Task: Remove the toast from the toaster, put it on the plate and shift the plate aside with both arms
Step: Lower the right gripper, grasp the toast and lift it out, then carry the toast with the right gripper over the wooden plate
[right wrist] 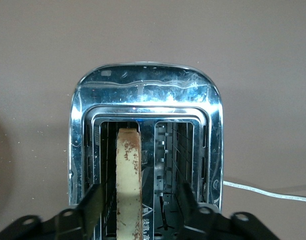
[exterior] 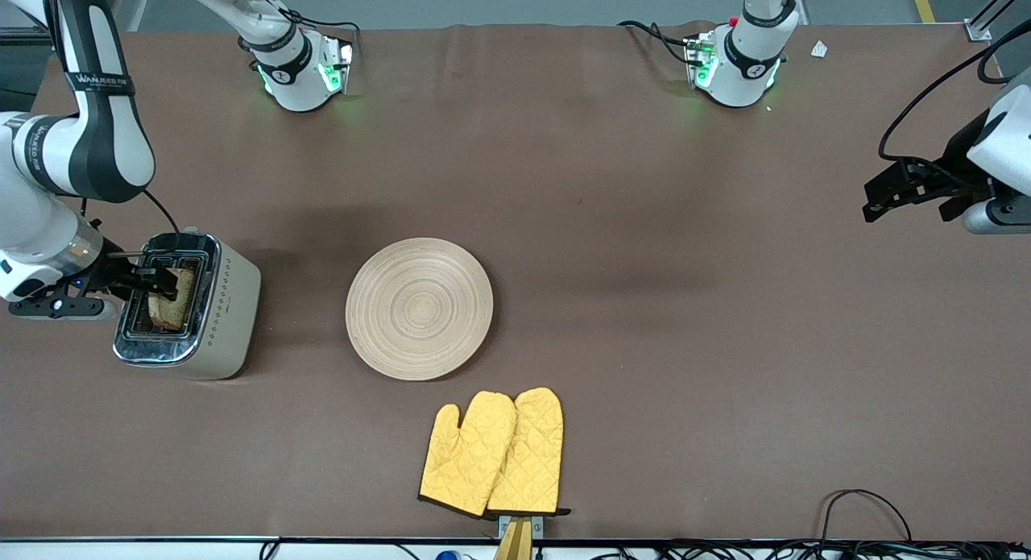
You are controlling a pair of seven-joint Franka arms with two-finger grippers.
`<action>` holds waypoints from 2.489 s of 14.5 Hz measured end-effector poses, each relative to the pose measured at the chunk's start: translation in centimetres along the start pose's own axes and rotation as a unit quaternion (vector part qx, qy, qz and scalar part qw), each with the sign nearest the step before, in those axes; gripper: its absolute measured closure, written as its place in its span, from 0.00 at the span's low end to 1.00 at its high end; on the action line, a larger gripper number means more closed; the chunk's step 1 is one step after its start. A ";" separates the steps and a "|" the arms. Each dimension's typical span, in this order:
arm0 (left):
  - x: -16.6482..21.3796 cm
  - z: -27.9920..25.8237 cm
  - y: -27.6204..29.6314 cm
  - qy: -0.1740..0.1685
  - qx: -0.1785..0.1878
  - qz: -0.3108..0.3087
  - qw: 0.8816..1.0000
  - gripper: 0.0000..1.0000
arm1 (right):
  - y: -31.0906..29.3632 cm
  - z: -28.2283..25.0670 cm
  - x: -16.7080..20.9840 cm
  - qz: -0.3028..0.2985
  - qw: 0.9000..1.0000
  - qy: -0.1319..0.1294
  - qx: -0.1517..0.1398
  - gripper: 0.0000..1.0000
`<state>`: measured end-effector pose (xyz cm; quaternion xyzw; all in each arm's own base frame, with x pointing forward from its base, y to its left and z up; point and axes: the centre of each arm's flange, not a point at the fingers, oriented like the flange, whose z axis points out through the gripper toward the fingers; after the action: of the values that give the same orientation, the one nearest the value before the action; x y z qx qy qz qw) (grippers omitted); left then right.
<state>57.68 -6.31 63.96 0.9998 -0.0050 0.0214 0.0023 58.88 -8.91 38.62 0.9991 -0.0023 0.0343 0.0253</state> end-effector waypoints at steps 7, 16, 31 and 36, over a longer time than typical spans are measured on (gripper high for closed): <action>0.0 0.0 0.0 0.000 0.000 0.000 1.000 0.00 | -0.1 -0.2 0.0 0.001 1.000 -0.003 0.001 0.89; 0.0 0.0 0.0 0.000 0.000 0.000 1.000 0.00 | -1.7 -16.8 1.1 -0.004 0.999 -0.038 0.033 0.90; 0.0 0.0 0.0 0.000 0.000 0.000 1.000 0.00 | -29.3 -1.7 -2.0 0.080 0.967 0.006 0.242 0.90; 0.0 0.0 0.0 0.000 0.000 0.000 1.000 0.00 | -31.9 2.5 -4.3 0.099 0.955 0.002 0.280 0.90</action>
<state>57.68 -6.30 63.97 0.9998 -0.0049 0.0216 0.0023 55.00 22.84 34.19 0.9607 -0.0915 0.0378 -0.2595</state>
